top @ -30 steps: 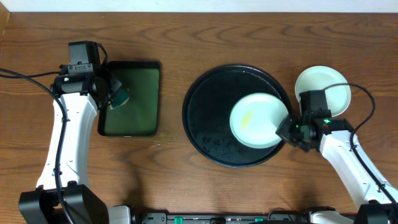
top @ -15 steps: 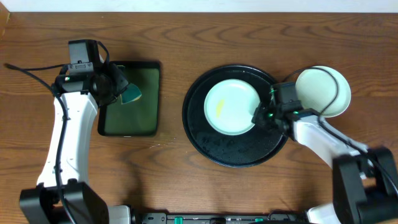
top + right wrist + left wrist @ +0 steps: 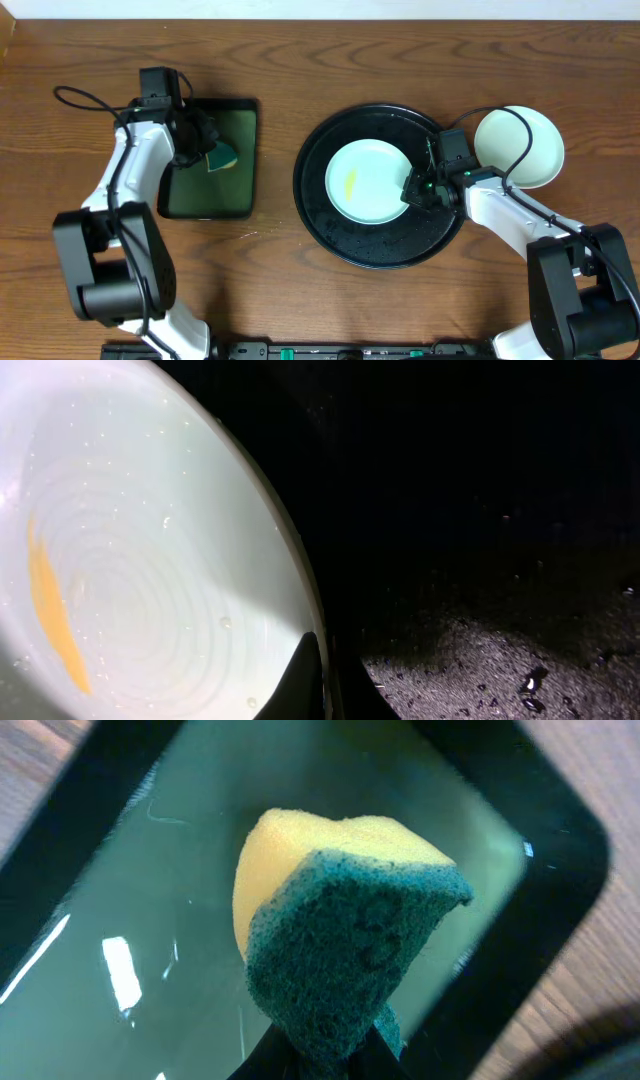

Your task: Clean dirty plates on tray and stack at the side

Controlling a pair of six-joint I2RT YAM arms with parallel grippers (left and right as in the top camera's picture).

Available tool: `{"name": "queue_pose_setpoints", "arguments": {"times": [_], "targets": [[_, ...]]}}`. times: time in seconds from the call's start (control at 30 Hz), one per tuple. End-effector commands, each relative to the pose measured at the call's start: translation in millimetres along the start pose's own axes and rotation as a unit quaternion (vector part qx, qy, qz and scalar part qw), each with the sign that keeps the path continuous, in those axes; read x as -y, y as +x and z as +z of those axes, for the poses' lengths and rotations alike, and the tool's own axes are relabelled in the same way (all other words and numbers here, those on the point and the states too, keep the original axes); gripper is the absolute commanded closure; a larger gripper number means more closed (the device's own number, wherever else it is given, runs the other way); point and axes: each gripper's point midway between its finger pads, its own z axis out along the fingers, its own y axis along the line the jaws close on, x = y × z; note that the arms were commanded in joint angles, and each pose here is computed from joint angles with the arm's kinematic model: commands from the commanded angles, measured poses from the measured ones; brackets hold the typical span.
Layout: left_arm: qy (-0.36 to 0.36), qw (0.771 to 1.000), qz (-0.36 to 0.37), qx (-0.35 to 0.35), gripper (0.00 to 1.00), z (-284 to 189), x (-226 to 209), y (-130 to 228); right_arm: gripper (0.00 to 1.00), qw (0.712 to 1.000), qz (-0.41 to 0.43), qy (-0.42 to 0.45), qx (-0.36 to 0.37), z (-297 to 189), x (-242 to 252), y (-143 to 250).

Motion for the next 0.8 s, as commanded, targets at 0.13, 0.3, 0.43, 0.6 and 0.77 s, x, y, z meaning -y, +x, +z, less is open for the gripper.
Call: {"name": "queue_pose_setpoints", "arguments": {"times": [0.13,0.3,0.43,0.6,0.77], "targets": [[-0.012,1.000,0.003,-0.027,0.85,28.1,-9.2,8.5,0.99,0.999,-0.008,0.046,0.001,4.6,19.4,5.3],[-0.016,0.999,0.001,-0.033,0.60,33.7,-12.6,10.2,0.99,0.999,-0.009,0.047,0.001,4.6,19.5,5.4],[-0.007,1.000,0.007,-0.019,0.52,22.9,-7.1,3.6,0.99,0.999,-0.009,0.047,0.000,4.6,19.5,5.5],[0.001,1.000,0.011,-0.001,0.46,1.8,-1.8,-1.0,0.99,0.999,-0.009,0.047,0.000,4.6,19.6,5.6],[0.003,1.000,0.012,0.002,0.46,-6.8,-0.4,-0.9,0.99,0.999,-0.009,0.047,0.000,4.6,19.5,5.5]]}}
